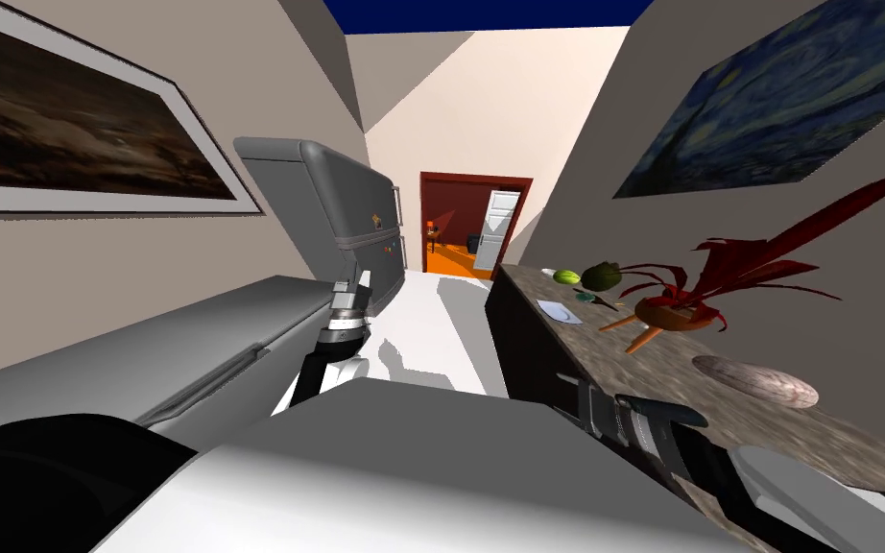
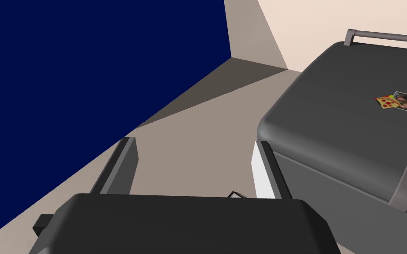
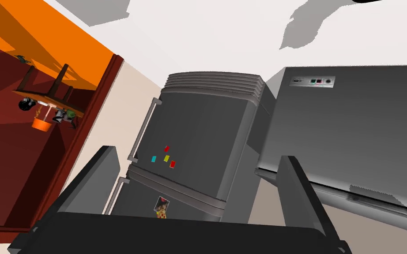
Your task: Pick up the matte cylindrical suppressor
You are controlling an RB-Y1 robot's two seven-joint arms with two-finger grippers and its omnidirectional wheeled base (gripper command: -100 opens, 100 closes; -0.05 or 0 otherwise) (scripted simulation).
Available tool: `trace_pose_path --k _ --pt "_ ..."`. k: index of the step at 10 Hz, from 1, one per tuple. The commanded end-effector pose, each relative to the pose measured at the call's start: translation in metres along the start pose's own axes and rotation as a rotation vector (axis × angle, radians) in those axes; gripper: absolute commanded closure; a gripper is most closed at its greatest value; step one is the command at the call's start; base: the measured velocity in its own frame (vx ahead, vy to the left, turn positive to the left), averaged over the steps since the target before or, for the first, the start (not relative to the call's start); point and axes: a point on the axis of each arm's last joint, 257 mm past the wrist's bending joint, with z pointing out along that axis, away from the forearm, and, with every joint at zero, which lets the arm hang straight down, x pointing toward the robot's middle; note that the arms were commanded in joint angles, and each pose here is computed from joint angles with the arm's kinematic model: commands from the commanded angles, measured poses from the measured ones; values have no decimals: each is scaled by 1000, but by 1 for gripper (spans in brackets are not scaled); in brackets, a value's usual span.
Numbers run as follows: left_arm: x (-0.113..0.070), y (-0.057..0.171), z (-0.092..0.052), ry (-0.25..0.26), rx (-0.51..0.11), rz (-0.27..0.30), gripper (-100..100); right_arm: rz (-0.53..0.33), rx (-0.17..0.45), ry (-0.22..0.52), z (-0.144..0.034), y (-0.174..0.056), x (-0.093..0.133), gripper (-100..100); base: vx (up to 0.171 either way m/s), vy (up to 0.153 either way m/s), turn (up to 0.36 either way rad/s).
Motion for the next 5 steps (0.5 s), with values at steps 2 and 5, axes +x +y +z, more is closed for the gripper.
trace_pose_path --k 2,5 --pt "0 0 0 0 0 0 0 -66 -38 142 -25 -2 44 -100 55 -68 95" --pt "0 0 0 0 0 0 0 -128 -85 291 -55 -3 89 -100 52 -98 111"
